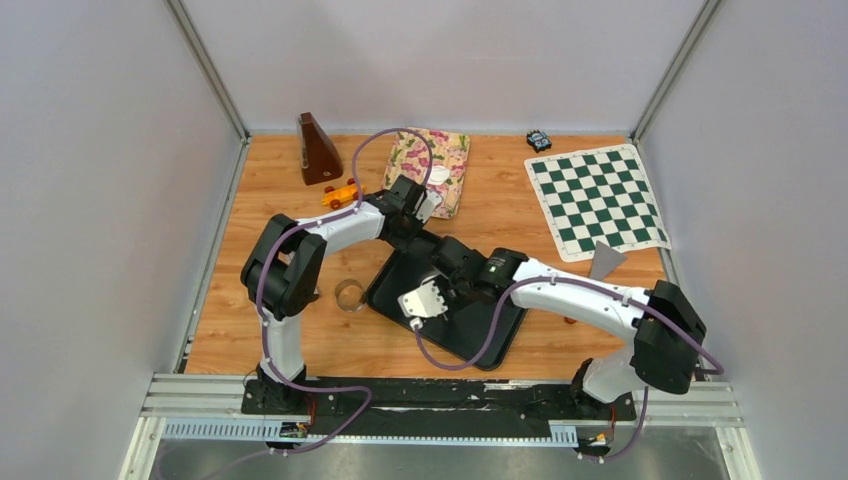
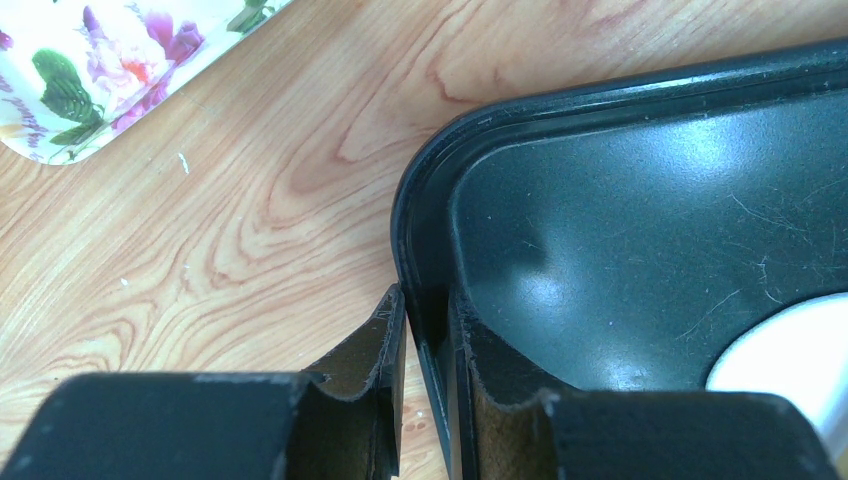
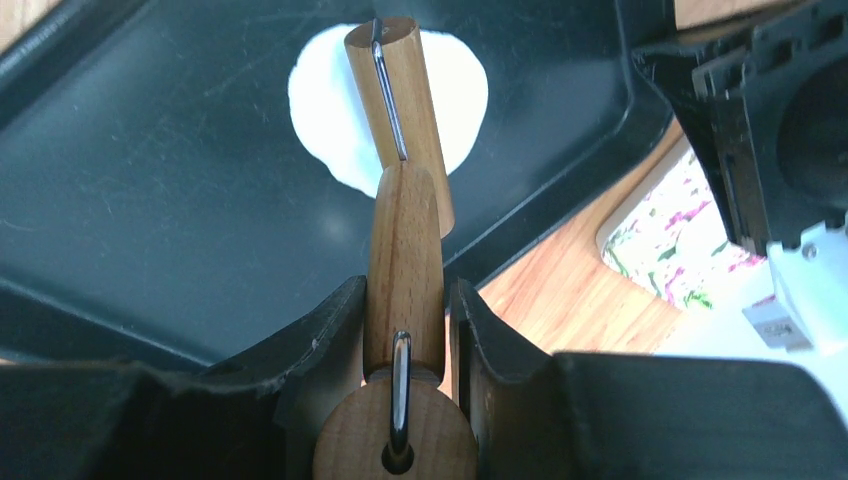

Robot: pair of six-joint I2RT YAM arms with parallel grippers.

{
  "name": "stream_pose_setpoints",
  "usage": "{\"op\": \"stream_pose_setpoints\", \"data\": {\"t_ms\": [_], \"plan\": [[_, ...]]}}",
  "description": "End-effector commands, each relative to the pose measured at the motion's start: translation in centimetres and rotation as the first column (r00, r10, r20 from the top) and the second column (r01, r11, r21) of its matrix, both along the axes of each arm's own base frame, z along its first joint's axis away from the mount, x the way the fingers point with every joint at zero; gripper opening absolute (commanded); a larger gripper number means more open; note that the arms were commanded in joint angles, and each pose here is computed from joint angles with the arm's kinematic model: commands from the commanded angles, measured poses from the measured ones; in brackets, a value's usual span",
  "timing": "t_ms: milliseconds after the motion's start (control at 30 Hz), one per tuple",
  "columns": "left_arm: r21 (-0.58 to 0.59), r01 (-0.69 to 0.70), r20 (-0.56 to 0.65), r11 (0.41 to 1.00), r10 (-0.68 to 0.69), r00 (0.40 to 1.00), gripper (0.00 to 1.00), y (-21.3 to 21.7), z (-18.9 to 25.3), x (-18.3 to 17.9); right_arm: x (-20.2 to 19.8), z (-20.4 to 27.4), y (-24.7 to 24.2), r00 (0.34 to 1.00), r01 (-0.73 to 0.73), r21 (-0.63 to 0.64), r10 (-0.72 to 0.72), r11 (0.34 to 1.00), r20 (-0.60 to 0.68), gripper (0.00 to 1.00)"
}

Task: Roll out the dumpling wrappers from the dough

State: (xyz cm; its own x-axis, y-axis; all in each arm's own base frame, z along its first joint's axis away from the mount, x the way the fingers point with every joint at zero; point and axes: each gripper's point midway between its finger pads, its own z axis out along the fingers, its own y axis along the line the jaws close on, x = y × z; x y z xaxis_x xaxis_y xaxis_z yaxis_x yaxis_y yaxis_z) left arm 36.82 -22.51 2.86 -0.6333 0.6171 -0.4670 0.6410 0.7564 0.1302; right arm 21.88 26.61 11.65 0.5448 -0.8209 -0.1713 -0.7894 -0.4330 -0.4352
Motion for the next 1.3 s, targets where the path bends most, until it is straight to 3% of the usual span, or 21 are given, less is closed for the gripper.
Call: {"op": "stream_pose_setpoints", "data": {"t_ms": [0, 267, 533, 833, 967, 1267], "plan": [[0.002, 0.019, 0.08, 1.0, -0.019, 0.997, 0.0, 0.3, 2.6, 1.1, -0.7, -0.7, 2.5, 1.0, -0.031, 0.064, 0.031, 0.997, -0.002, 0.0], [-0.008, 0.022, 0.078, 1.0, -0.021, 0.997, 0.0, 0.1, 2.8, 1.0, -1.7, -6.1, 2.3, 0.998, -0.034, 0.009, 0.034, 0.999, -0.045, 0.0], [-0.013, 0.022, 0.077, 1.0, -0.021, 0.997, 0.0, 0.1, 2.9, 0.9, -4.1, -9.9, 2.0, 0.983, -0.054, -0.012, 0.051, 0.998, -0.174, 0.0], [-0.006, 0.015, 0.082, 1.0, -0.014, 0.997, 0.0, 0.3, 2.9, 0.9, -3.6, -7.3, 1.4, 0.992, -0.055, 0.026, 0.058, 0.998, -0.108, 0.0], [0.0, 0.01, 0.086, 1.0, -0.01, 0.996, 0.0, 0.4, 2.8, 1.1, -5.3, -6.7, 0.3, 0.983, -0.067, 0.023, 0.07, 0.997, -0.17, 0.0], [0.006, 0.008, 0.095, 1.0, -0.009, 0.995, 0.0, 0.5, 3.1, 1.2, -7.9, -10.2, -2.3, 0.958, -0.06, -0.042, 0.045, 0.997, -0.284, 0.0]]}}
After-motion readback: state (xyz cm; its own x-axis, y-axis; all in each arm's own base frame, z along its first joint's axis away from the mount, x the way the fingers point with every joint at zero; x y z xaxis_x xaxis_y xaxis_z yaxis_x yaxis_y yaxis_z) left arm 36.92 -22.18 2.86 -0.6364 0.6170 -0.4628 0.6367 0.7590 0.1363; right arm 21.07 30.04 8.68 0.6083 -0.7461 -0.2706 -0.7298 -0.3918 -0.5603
